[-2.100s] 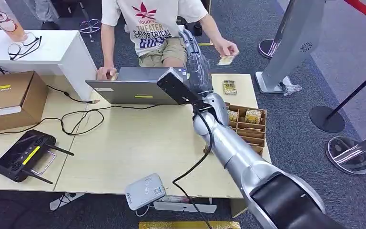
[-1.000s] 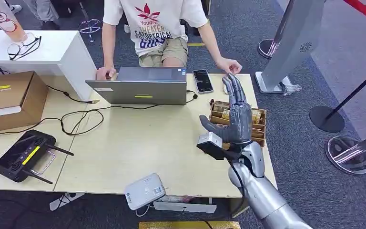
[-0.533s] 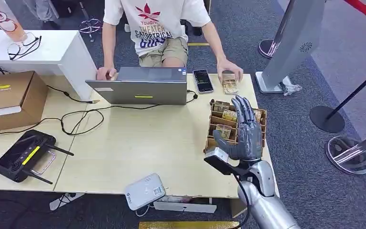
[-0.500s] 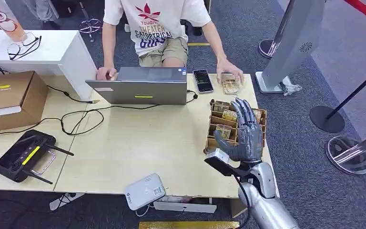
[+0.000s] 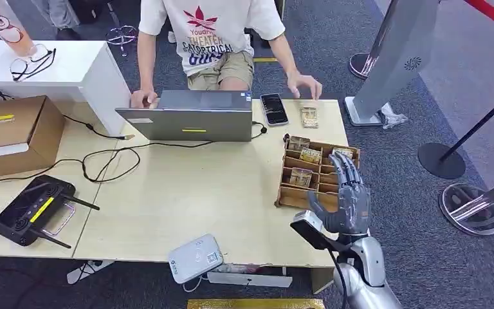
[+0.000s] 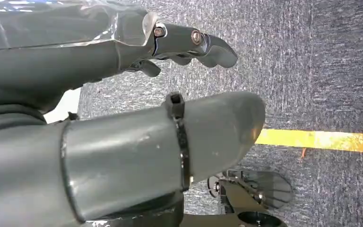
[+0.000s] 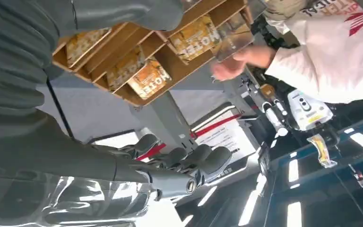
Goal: Pass the card to the sensor for recognition and then transmit it.
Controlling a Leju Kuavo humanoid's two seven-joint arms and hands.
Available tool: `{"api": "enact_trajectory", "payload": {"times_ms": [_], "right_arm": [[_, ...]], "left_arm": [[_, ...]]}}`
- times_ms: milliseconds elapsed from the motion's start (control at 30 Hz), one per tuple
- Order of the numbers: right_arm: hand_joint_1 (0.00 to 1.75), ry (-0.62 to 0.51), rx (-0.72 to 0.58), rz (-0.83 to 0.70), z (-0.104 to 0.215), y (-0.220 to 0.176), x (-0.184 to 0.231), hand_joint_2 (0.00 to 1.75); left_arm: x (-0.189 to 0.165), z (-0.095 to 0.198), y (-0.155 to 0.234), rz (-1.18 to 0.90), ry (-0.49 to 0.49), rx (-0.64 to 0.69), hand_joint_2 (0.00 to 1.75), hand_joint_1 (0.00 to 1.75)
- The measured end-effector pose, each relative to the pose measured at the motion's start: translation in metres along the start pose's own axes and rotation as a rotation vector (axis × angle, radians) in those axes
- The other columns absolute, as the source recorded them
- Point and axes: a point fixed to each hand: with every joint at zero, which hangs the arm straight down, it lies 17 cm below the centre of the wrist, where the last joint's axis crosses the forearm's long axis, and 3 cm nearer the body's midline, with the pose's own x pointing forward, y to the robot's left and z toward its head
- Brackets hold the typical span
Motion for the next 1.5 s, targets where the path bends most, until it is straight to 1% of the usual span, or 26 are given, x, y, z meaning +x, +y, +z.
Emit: {"api": "enact_trajectory", "payload": {"times_ms": [67, 133, 233, 267, 400, 433, 467, 567, 667, 733, 800, 867, 1167, 1300, 1367, 1433, 1467, 1500], "right_arm": [[0.47, 0.012, -0.002, 0.010, 0.004, -0.002, -0.005, 1.75], [0.51, 0.019, -0.001, 0.026, 0.007, -0.004, -0.009, 1.75], [0.47, 0.037, -0.003, 0.048, 0.013, -0.007, -0.018, 1.75], [0.52, 0.045, -0.003, 0.053, 0.015, -0.008, -0.021, 1.75], [0.56, 0.072, -0.006, 0.073, 0.022, -0.013, -0.033, 1.75], [0.63, 0.078, -0.007, 0.075, 0.024, -0.014, -0.035, 1.75], [0.61, 0.084, -0.007, 0.077, 0.026, -0.015, -0.037, 1.75], [0.68, 0.100, -0.006, 0.086, 0.030, -0.016, -0.043, 1.75], [0.66, 0.106, -0.001, 0.098, 0.033, -0.016, -0.046, 1.75], [0.70, 0.108, 0.000, 0.099, 0.035, -0.016, -0.047, 1.75], [0.70, 0.110, 0.001, 0.099, 0.035, -0.016, -0.048, 1.75], [0.63, 0.112, 0.004, 0.099, 0.035, -0.015, -0.048, 1.75], [0.65, 0.111, 0.013, 0.093, 0.027, -0.008, -0.052, 1.75], [0.70, 0.102, 0.020, 0.092, 0.020, -0.004, -0.050, 1.75], [0.75, 0.101, 0.027, 0.093, 0.018, 0.000, -0.051, 1.75], [0.75, 0.098, 0.036, 0.096, 0.017, 0.003, -0.051, 1.75], [0.80, 0.098, 0.039, 0.097, 0.016, 0.005, -0.052, 1.75], [0.80, 0.099, 0.043, 0.097, 0.015, 0.006, -0.053, 1.75]], "left_arm": [[0.000, 0.000, 0.000, -0.002, -0.003, 0.000, 0.00, 0.00], [0.001, 0.000, 0.000, -0.006, -0.007, -0.002, 0.00, 0.00], [0.002, 0.000, 0.000, -0.011, -0.010, -0.003, 0.00, 0.00], [0.002, 0.000, -0.001, -0.011, -0.010, -0.003, 0.00, 0.00], [0.002, 0.000, -0.001, -0.015, -0.013, -0.004, 0.00, 0.00], [0.002, 0.000, -0.001, -0.016, -0.014, -0.004, 0.00, 0.00], [0.002, 0.000, -0.001, -0.016, -0.015, -0.005, 0.00, 0.00], [0.003, 0.000, -0.001, -0.017, -0.017, -0.004, 0.00, 0.00], [0.003, 0.000, -0.001, -0.017, -0.019, -0.004, 0.00, 0.00], [0.003, 0.000, -0.001, -0.017, -0.020, -0.004, 0.00, 0.00], [0.003, 0.000, -0.001, -0.016, -0.022, -0.005, 0.00, 0.00], [0.004, 0.000, -0.001, -0.016, -0.023, -0.005, 0.00, 0.00], [0.005, 0.000, -0.001, -0.015, -0.032, -0.004, 0.00, 0.00], [0.006, 0.000, -0.001, -0.011, -0.034, -0.004, 0.00, 0.00], [0.006, 0.000, -0.001, -0.010, -0.034, -0.003, 0.00, 0.00], [0.006, 0.000, 0.000, -0.007, -0.035, -0.002, 0.00, 0.00], [0.006, 0.000, 0.000, -0.006, -0.035, -0.002, 0.00, 0.00], [0.006, 0.000, 0.000, -0.004, -0.037, -0.001, 0.00, 0.00]]}}
